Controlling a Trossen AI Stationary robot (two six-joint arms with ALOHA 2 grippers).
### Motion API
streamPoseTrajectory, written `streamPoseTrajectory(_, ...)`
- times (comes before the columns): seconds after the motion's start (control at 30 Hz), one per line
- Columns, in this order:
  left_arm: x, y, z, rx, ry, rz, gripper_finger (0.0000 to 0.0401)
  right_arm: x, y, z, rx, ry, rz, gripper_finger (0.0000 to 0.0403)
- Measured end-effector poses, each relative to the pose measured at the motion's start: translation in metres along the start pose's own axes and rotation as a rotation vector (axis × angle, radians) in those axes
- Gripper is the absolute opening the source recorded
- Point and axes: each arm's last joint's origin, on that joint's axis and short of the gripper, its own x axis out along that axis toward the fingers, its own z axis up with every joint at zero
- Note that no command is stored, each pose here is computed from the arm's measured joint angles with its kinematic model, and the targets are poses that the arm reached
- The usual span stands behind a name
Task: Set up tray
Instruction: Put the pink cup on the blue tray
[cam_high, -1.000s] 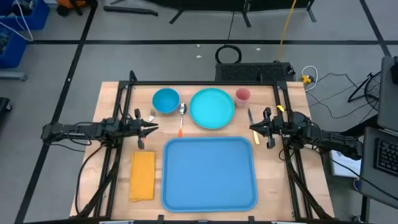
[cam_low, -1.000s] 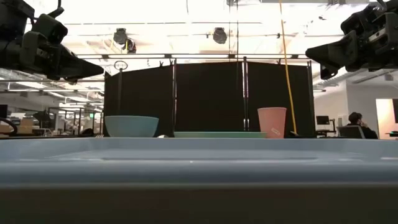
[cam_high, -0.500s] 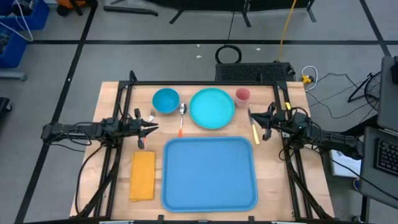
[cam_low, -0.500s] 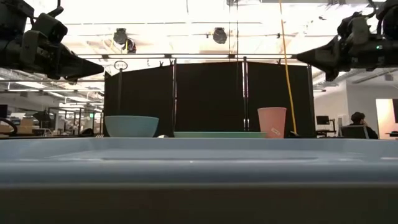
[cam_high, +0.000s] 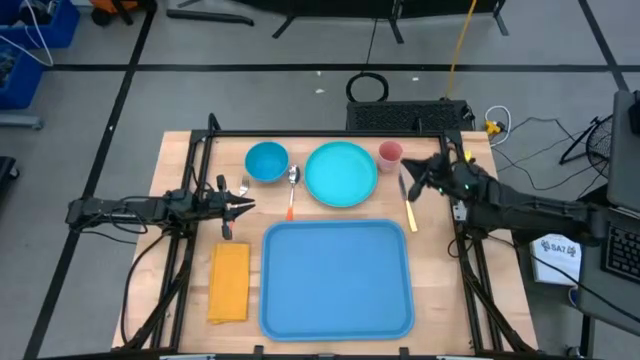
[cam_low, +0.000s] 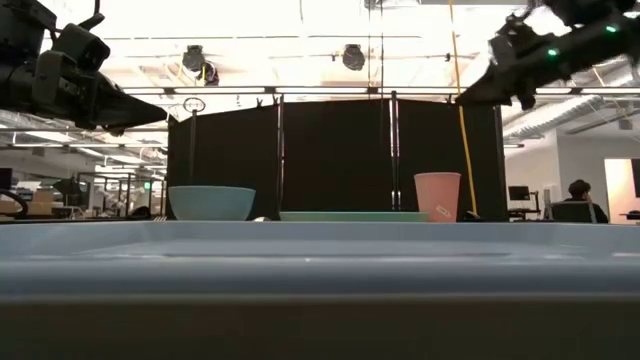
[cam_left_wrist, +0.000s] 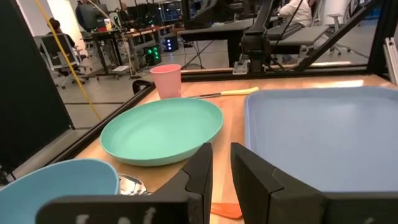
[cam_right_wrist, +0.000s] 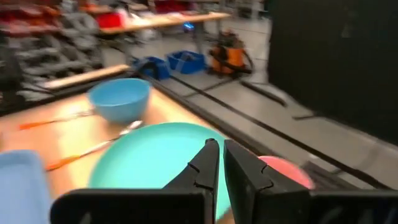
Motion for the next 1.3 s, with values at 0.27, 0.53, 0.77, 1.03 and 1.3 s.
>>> streamPoseTrajectory(0.27, 0.0, 0.0, 0.0, -0.005, 0.001, -0.001, 0.0063, 0.024, -0.019, 0.029, -0.037, 0.237, -0.147, 0.0018)
streamPoseTrajectory(0.53, 0.0, 0.0, 0.0, -0.006, 0.001, 0.0, 0.0063, 0.044, -0.049, 0.038, 0.05, 0.438, -0.214, 0.0018)
streamPoseTrajectory(0.77, 0.0, 0.0, 0.0, -0.008, 0.001, 0.0, 0.0063, 0.064, -0.06, 0.037, 0.029, 0.513, -0.211, 0.0044)
streamPoseTrajectory(1.03, 0.0, 0.0, 0.0, -0.009, 0.002, -0.001, 0.0063, 0.078, -0.061, 0.041, 0.04, 0.562, -0.217, 0.0152)
streamPoseTrajectory(1.3, 0.0, 0.0, 0.0, -0.01, 0.003, -0.001, 0.0063, 0.09, -0.062, 0.044, 0.054, 0.683, -0.226, 0.0168)
